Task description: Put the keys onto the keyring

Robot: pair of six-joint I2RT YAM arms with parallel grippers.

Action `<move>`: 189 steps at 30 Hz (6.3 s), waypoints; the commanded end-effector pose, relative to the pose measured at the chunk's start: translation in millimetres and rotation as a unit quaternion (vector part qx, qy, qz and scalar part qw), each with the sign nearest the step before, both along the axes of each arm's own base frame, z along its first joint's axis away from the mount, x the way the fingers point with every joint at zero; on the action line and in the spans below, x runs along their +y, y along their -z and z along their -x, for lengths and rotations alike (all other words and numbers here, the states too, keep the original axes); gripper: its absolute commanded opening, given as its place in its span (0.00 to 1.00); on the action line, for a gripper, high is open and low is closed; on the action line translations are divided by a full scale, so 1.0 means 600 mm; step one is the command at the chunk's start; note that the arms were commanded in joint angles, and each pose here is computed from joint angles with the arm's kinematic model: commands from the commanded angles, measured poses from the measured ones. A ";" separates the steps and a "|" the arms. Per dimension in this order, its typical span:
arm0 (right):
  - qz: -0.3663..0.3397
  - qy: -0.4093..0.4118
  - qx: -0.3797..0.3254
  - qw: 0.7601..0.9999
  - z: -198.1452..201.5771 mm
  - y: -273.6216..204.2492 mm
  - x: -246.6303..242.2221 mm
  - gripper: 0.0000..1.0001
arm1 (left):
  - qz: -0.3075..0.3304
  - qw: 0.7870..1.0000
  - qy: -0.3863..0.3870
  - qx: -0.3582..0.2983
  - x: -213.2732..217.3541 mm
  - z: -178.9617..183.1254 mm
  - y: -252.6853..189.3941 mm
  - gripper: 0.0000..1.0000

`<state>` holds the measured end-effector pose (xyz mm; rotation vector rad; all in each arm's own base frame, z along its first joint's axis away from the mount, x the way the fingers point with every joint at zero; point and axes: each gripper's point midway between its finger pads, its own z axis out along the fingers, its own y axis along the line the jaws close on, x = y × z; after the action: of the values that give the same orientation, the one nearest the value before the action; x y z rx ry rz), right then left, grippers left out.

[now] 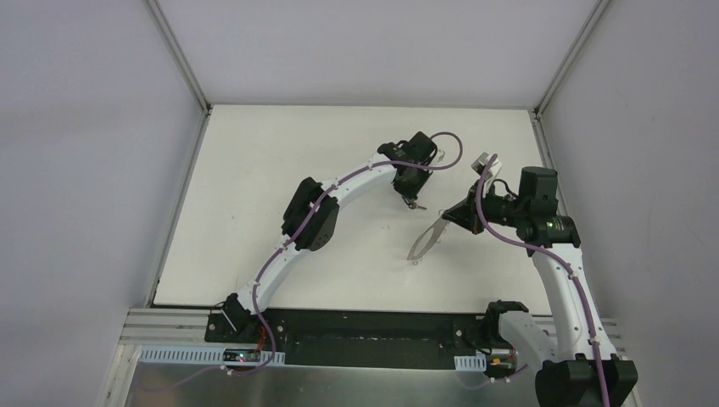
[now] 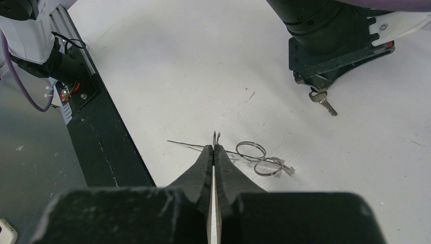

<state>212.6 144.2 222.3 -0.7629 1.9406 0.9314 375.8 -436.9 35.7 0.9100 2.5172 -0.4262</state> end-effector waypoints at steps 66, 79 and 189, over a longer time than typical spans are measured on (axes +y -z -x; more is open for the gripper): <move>0.007 -0.026 -0.033 0.999 -0.003 0.003 0.006 0.00 | -0.039 0.987 0.123 0.092 0.161 0.161 0.005 0.10; 0.008 -0.024 -0.033 0.999 -0.004 0.008 0.005 0.00 | -0.037 0.988 0.127 0.082 0.162 0.158 -0.009 0.13; -0.036 -0.136 -0.024 0.990 -0.017 -0.058 0.075 0.00 | 0.107 0.949 0.280 -0.101 0.199 0.207 -0.340 0.00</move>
<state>222.0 171.9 222.8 -0.8951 1.9292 1.0730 259.7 -323.6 200.8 1.4374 2.0669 -0.7333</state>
